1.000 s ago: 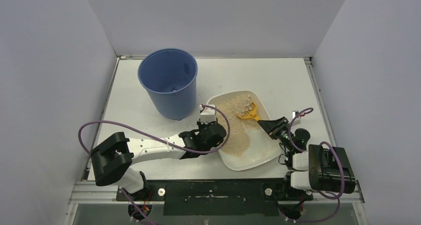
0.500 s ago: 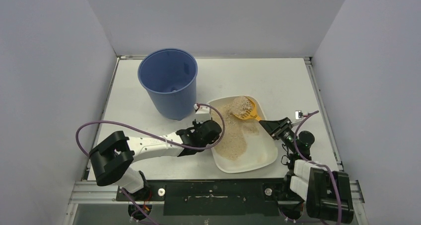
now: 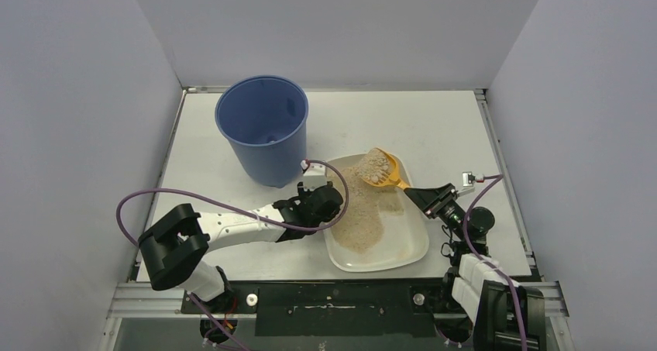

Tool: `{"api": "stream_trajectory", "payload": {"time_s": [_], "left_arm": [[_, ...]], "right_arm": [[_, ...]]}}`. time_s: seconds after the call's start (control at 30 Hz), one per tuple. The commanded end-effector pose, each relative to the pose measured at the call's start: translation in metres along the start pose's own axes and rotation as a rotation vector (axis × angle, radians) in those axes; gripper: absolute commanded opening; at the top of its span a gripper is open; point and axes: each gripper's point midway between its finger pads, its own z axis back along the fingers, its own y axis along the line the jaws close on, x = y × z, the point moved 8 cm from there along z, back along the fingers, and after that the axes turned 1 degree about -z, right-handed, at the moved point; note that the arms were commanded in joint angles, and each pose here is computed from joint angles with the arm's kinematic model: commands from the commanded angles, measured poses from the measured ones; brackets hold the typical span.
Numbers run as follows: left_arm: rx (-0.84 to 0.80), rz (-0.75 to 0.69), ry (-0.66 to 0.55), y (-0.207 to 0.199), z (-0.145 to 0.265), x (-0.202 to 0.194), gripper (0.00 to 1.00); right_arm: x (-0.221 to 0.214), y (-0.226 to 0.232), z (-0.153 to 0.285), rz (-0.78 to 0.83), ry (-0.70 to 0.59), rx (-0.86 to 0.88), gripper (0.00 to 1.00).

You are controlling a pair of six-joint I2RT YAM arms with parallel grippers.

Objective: Clean the litter box

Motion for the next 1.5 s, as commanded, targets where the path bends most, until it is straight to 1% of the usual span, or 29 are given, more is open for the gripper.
{"api": "stream_trajectory", "payload": {"time_s": [0.0, 0.1, 0.17, 0.33, 0.47, 0.53, 0.63, 0.67, 0.73, 0.83, 0.9, 0.93, 0.97, 1.03, 1.1, 1.17, 1.2, 1.27, 1.3, 1.33, 1.37, 1.4, 1.43, 1.47], "left_arm": [[-0.041, 0.024, -0.042, -0.014, 0.001, 0.02, 0.45], [-0.041, 0.012, -0.047, -0.015, 0.004, 0.025, 0.53], [-0.05, 0.01, -0.054, -0.017, 0.008, 0.033, 0.56], [-0.1, -0.015, -0.053, -0.028, 0.027, 0.062, 0.61], [-0.164, -0.057, -0.026, -0.036, 0.046, 0.082, 0.63], [-0.204, -0.075, -0.012, -0.039, 0.057, 0.092, 0.64], [-0.264, -0.095, -0.008, -0.039, 0.079, 0.109, 0.67], [-0.285, -0.098, -0.009, -0.039, 0.086, 0.114, 0.69], [-0.318, -0.107, -0.018, -0.037, 0.101, 0.125, 0.72], [-0.359, -0.109, -0.036, -0.032, 0.119, 0.138, 0.74], [-0.378, -0.1, -0.06, -0.029, 0.129, 0.148, 0.75], [-0.388, -0.099, -0.072, -0.028, 0.134, 0.152, 0.75], [-0.399, -0.097, -0.087, -0.026, 0.138, 0.156, 0.76], [-0.423, -0.103, -0.106, -0.025, 0.144, 0.161, 0.78], [-0.438, -0.109, -0.121, -0.024, 0.149, 0.166, 0.79], [-0.442, -0.122, -0.126, -0.022, 0.149, 0.166, 0.79], [-0.443, -0.123, -0.127, -0.022, 0.149, 0.166, 0.8], [-0.452, -0.129, -0.124, -0.022, 0.148, 0.165, 0.8], [-0.456, -0.134, -0.121, -0.022, 0.148, 0.164, 0.8], [-0.456, -0.137, -0.12, -0.021, 0.147, 0.163, 0.8], [-0.455, -0.14, -0.119, -0.021, 0.146, 0.162, 0.8], [-0.455, -0.142, -0.122, -0.02, 0.145, 0.161, 0.8], [-0.456, -0.142, -0.122, -0.019, 0.145, 0.161, 0.8], [-0.457, -0.144, -0.122, -0.018, 0.146, 0.161, 0.8]], "right_arm": [[-0.035, -0.01, 0.023, -0.074, 0.042, 0.022, 0.0], [-0.035, -0.004, 0.024, -0.093, 0.052, 0.046, 0.0], [-0.034, 0.0, 0.024, -0.105, 0.063, 0.064, 0.0], [-0.034, 0.013, 0.027, -0.147, 0.089, 0.121, 0.0], [-0.037, 0.018, 0.028, -0.187, 0.099, 0.134, 0.0], [-0.037, 0.022, 0.029, -0.19, 0.113, 0.147, 0.0], [-0.038, 0.016, 0.03, -0.223, 0.094, 0.111, 0.0], [-0.039, 0.021, 0.03, -0.214, 0.103, 0.137, 0.0], [-0.038, 0.028, 0.03, -0.205, 0.133, 0.168, 0.0], [-0.036, 0.019, 0.03, -0.266, 0.089, 0.116, 0.0], [-0.038, 0.033, 0.029, -0.245, 0.123, 0.182, 0.0], [-0.037, 0.034, 0.028, -0.248, 0.142, 0.178, 0.0], [-0.036, 0.029, 0.028, -0.263, 0.132, 0.152, 0.0], [-0.036, 0.027, 0.029, -0.306, 0.105, 0.144, 0.0], [-0.041, 0.038, 0.028, -0.303, 0.149, 0.194, 0.0], [-0.038, 0.032, 0.027, -0.314, 0.15, 0.147, 0.0], [-0.037, 0.026, 0.029, -0.363, 0.117, 0.121, 0.0], [-0.039, 0.04, 0.029, -0.343, 0.143, 0.187, 0.0], [-0.041, 0.042, 0.027, -0.343, 0.163, 0.187, 0.0], [-0.039, 0.038, 0.025, -0.329, 0.163, 0.156, 0.0], [-0.036, 0.028, 0.023, -0.325, 0.151, 0.088, 0.0], [-0.033, 0.023, 0.025, -0.335, 0.123, 0.064, 0.0], [-0.034, 0.028, 0.028, -0.351, 0.102, 0.116, 0.0], [-0.038, 0.034, 0.03, -0.379, 0.122, 0.155, 0.0]]}}
